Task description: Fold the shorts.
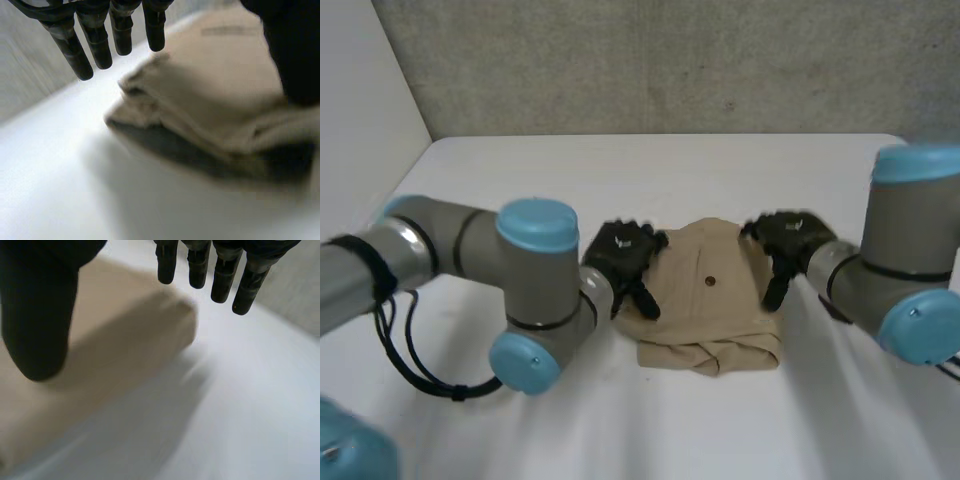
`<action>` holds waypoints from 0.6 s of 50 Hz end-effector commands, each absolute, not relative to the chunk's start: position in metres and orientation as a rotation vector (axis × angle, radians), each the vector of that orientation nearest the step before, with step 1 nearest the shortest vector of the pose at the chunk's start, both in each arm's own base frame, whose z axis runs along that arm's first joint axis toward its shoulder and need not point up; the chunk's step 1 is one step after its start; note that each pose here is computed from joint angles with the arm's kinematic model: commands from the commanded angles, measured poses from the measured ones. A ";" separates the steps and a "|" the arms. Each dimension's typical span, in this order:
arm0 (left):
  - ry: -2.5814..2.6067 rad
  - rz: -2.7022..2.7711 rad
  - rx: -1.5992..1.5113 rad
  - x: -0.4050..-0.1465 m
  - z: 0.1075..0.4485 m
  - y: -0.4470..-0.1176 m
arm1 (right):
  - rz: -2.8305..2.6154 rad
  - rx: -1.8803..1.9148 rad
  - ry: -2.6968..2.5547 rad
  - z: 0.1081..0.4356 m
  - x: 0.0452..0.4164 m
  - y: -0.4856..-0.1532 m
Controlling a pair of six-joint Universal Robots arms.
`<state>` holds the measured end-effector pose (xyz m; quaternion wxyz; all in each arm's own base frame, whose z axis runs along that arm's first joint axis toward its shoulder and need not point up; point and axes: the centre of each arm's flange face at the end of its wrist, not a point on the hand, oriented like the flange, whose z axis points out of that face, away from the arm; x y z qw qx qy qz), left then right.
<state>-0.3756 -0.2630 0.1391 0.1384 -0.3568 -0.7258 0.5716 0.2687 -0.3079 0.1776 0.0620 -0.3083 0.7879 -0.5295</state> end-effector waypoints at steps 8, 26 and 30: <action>-1.872 2.075 -0.702 -0.314 0.316 -0.246 | -2.205 -0.419 1.999 0.339 0.244 -0.286; -2.038 1.934 -0.392 -0.233 0.364 -0.235 | -2.213 -0.458 2.099 0.350 0.228 -0.265; -2.038 1.934 -0.394 -0.231 0.364 -0.232 | -2.194 -0.496 2.083 0.348 0.231 -0.264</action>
